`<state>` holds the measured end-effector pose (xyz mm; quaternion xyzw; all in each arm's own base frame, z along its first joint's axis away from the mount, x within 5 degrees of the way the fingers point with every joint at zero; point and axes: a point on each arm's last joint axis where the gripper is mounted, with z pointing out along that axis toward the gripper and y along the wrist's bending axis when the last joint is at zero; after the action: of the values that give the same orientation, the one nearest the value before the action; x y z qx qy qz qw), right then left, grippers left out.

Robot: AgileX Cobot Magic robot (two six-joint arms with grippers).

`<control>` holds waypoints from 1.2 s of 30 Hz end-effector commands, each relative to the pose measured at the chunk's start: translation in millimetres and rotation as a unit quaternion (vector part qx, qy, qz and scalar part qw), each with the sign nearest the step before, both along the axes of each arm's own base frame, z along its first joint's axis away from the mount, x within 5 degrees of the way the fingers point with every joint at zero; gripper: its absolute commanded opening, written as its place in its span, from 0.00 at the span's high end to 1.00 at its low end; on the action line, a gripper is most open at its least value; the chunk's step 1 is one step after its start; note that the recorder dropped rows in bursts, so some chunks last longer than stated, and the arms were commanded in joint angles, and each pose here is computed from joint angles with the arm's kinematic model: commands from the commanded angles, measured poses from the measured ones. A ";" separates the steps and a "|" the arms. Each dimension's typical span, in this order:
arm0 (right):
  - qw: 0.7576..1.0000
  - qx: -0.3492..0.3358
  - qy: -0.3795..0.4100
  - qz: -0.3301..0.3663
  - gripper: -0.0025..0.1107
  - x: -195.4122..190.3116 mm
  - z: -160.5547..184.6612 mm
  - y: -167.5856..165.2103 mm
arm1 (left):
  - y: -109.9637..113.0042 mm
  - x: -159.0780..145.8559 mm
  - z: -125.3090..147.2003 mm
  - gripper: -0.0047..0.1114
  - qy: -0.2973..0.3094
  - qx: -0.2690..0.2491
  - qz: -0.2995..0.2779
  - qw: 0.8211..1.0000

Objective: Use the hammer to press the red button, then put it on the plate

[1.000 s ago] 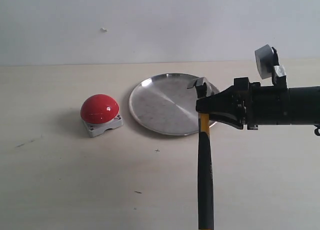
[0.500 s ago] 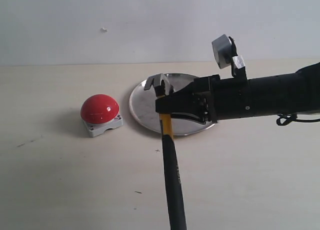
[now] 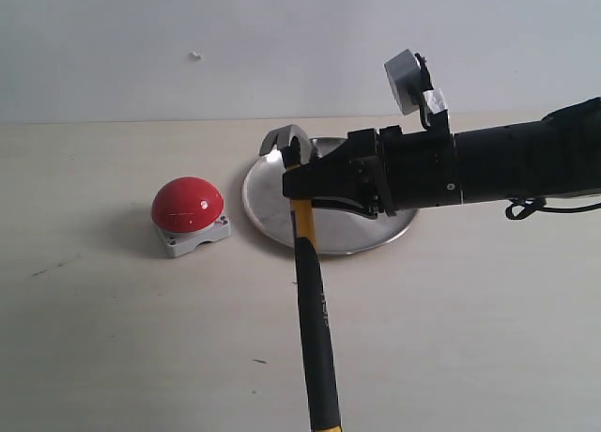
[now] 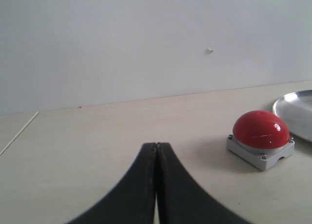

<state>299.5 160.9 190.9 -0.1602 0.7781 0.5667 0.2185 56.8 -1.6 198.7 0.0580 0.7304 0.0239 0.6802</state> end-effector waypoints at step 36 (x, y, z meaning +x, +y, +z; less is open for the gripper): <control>0.999 0.039 0.008 -0.001 0.98 2.1 16.4 6.1 | 0.1 -0.5 0.9 0.95 -0.005 0.001 0.001 1.000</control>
<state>299.3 165.1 195.0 -0.1551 0.7736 0.5789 0.2058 56.8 -1.6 198.7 0.0580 0.7304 0.0239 0.6802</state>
